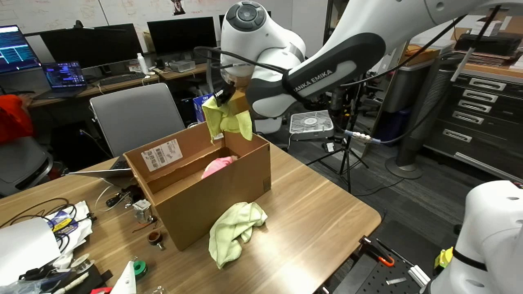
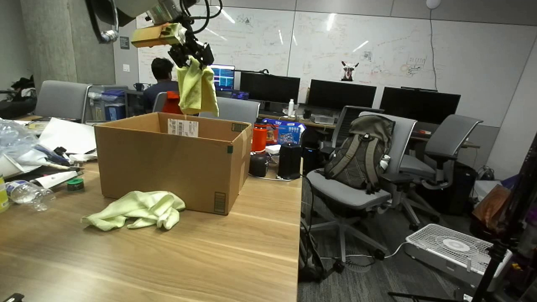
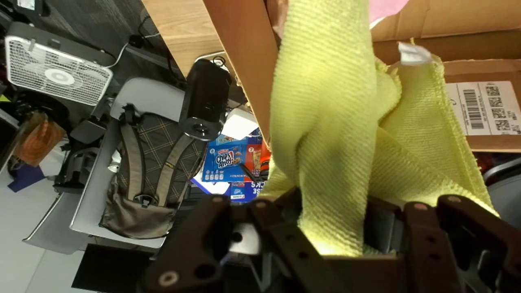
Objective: Pick up the clothes from the table and put them in the box
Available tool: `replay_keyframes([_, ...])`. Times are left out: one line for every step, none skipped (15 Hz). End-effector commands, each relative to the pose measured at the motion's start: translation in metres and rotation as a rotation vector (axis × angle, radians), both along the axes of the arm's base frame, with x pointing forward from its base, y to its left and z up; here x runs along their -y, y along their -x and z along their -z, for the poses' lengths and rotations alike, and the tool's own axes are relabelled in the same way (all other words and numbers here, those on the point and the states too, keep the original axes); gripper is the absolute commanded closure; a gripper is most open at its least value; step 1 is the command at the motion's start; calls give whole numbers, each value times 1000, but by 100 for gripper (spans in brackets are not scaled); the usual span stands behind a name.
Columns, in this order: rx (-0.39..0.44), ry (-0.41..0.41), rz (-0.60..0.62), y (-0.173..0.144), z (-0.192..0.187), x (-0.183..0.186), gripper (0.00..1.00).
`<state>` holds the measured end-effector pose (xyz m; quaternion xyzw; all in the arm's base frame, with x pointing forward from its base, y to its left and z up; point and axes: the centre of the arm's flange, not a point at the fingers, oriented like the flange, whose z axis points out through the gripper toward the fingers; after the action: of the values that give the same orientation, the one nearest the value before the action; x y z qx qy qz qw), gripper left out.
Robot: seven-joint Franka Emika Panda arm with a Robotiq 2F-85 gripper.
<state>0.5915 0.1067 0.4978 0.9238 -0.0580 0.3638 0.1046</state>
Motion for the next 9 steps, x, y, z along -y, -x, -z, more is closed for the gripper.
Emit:
replay_keyframes([-33,34,5,-23,-7,-4,93])
replay_keyframes([-44,40,6,-26,-6,-5,93])
replay_keyframes([-52,49,4,-27,-3,-5,93])
replay_keyframes([-59,51,1,-28,-4,-5,93])
replay_keyframes([-63,57,-2,-29,-3,-5,66])
replay_keyframes([-67,62,-5,-29,-2,-5,64])
replay_keyframes([-71,66,-8,-29,-2,-5,58])
replay_keyframes([-77,69,-12,-30,-1,-5,51])
replay_keyframes([-79,71,-14,-29,-1,-3,42])
